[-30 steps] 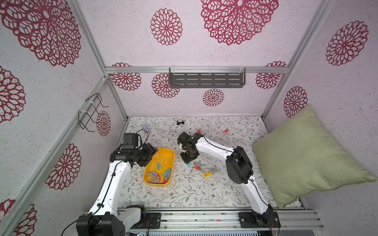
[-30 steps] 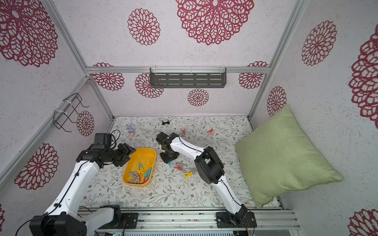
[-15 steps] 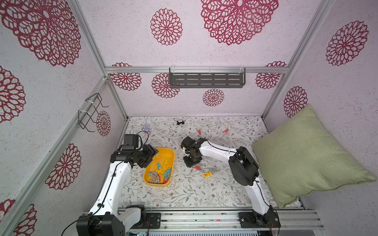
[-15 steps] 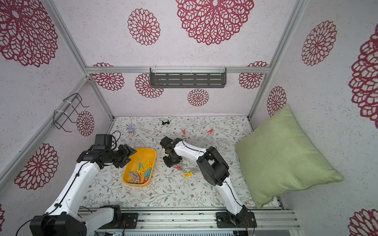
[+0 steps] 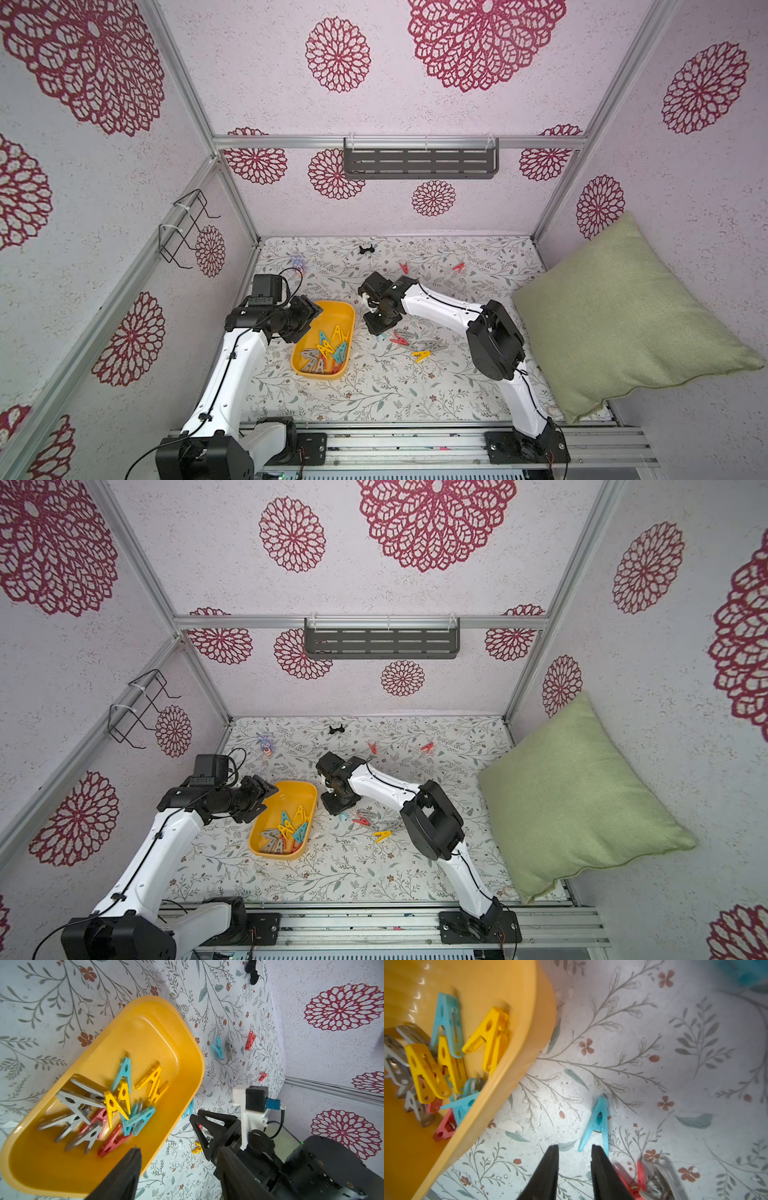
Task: Put the clothespins into the storage box
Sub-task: Pick up the clothespin from the center of the board, then place the clothespin in the storage box.
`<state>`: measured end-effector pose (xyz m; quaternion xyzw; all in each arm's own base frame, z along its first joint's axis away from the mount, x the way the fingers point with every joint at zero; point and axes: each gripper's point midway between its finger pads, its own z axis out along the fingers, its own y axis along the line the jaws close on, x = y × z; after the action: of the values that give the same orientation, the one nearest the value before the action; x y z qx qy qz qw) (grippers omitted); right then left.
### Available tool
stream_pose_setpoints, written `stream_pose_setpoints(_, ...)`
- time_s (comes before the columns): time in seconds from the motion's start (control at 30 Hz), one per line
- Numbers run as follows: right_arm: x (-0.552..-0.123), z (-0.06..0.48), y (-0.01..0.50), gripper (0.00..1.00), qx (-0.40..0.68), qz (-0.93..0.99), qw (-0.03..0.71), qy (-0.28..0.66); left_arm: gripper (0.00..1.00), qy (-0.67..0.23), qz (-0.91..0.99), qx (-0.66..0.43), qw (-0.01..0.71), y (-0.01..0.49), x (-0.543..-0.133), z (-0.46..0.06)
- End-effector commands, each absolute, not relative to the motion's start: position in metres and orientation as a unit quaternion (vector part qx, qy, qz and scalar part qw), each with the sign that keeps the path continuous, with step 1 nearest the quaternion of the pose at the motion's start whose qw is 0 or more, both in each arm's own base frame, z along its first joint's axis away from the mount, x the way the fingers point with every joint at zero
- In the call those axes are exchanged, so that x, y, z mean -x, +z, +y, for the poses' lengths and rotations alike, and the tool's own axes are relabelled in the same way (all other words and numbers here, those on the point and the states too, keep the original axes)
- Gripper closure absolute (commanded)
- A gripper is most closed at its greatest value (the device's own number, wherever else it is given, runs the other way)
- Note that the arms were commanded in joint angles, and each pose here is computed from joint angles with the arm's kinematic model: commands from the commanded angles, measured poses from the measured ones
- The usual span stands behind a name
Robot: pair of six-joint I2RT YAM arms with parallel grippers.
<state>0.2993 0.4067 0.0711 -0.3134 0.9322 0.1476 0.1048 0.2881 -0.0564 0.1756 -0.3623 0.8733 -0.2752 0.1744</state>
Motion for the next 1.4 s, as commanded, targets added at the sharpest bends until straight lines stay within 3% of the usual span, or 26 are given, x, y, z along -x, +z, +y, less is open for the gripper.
stream_pose_setpoints(0.0, -0.294, 0.405, 0.069, 0.68, 0.304, 0.937, 0.088, 0.146, 0.35, -0.280, 0.872, 0.357, 0.184, 0.178, -0.290, -0.057)
stream_pose_setpoints(0.57, -0.282, 0.399, 0.033, 0.74, 0.297, 0.944, 0.057, 0.132, 0.35, -0.279, 0.872, 0.358, 0.183, 0.178, -0.286, -0.056)
stream_pose_setpoints(0.73, -0.286, 0.398, 0.035, 0.90, 0.295, 0.945, 0.066, 0.124, 0.35, -0.279, 0.872, 0.358, 0.183, 0.178, -0.286, -0.056)
stream_pose_setpoints(0.87, -0.297, 0.403, 0.056, 1.00, 0.295, 0.943, 0.089, 0.123, 0.35, -0.280, 0.871, 0.358, 0.187, 0.180, -0.287, -0.056)
stream_pose_setpoints(1.13, -0.320, 0.442, 0.135, 1.00, 0.321, 0.922, 0.155, 0.151, 0.35, -0.271, 0.873, 0.347, 0.211, 0.199, -0.296, -0.050)
stream_pose_setpoints(1.37, -0.299, 0.495, 0.172, 1.00, 0.353, 0.894, 0.158, 0.225, 0.35, -0.252, 0.870, 0.360, 0.224, 0.213, -0.291, -0.025)
